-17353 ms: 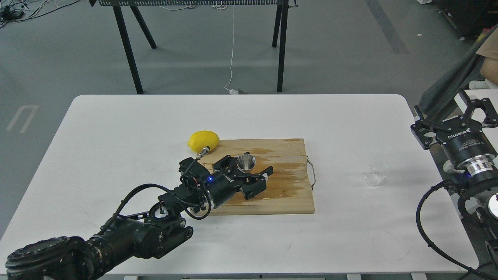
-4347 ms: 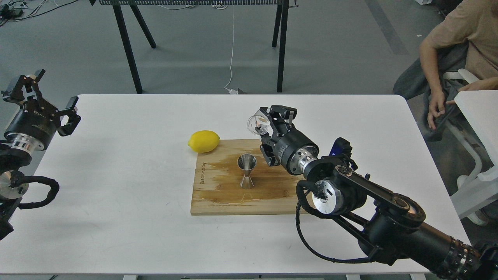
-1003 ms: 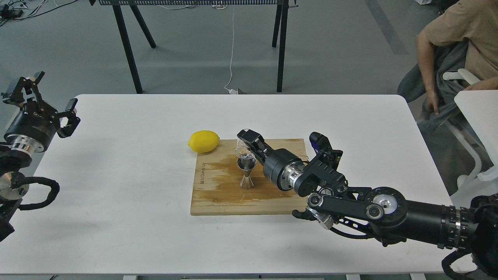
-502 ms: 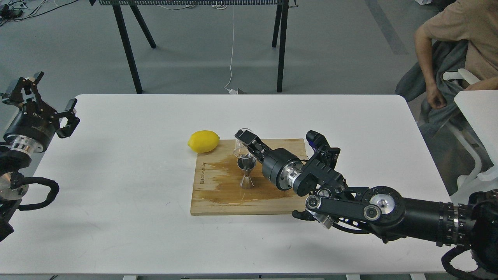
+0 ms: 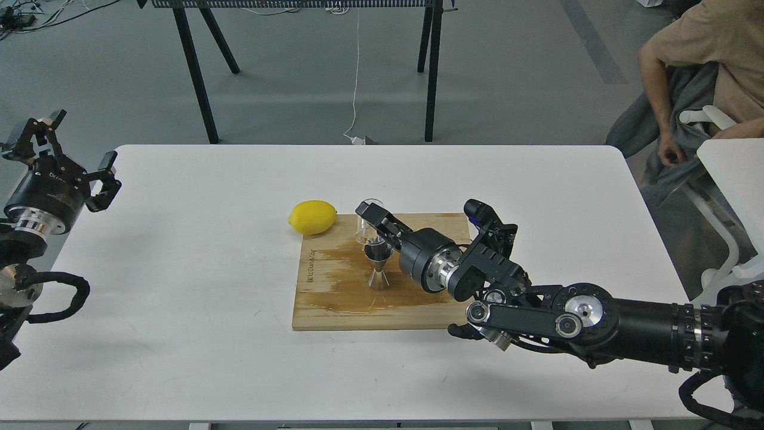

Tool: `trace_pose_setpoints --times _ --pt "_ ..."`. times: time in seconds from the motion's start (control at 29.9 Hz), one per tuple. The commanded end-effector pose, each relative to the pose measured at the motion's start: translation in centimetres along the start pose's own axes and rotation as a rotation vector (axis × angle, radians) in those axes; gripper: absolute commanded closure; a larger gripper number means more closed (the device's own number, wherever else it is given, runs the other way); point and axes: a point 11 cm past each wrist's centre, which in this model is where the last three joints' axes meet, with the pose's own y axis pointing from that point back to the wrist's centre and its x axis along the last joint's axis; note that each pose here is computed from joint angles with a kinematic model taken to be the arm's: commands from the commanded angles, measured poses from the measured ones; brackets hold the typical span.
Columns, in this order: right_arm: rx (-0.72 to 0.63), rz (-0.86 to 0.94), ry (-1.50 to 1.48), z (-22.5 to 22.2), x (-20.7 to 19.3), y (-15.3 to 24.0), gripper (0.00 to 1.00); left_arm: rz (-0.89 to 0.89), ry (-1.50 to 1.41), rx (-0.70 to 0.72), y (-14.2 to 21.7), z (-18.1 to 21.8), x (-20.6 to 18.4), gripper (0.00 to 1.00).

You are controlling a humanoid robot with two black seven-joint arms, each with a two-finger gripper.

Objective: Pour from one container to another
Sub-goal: 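Tilt the clear glass with the right gripper to pour into the jigger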

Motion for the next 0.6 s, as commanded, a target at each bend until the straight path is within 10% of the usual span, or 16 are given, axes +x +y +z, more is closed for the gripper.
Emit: trace_pose_setpoints --times 0.0,0.57 --pt "0.003 -0.001 0.018 -0.08 0.14 -0.04 0.57 -0.001 0.0 0.0 -0.02 0.01 -0.04 0.02" --pt "0.005 -0.011 0.072 0.13 -0.01 -0.06 0.56 -0.001 0.0 0.0 -0.02 0.01 -0.04 0.02"
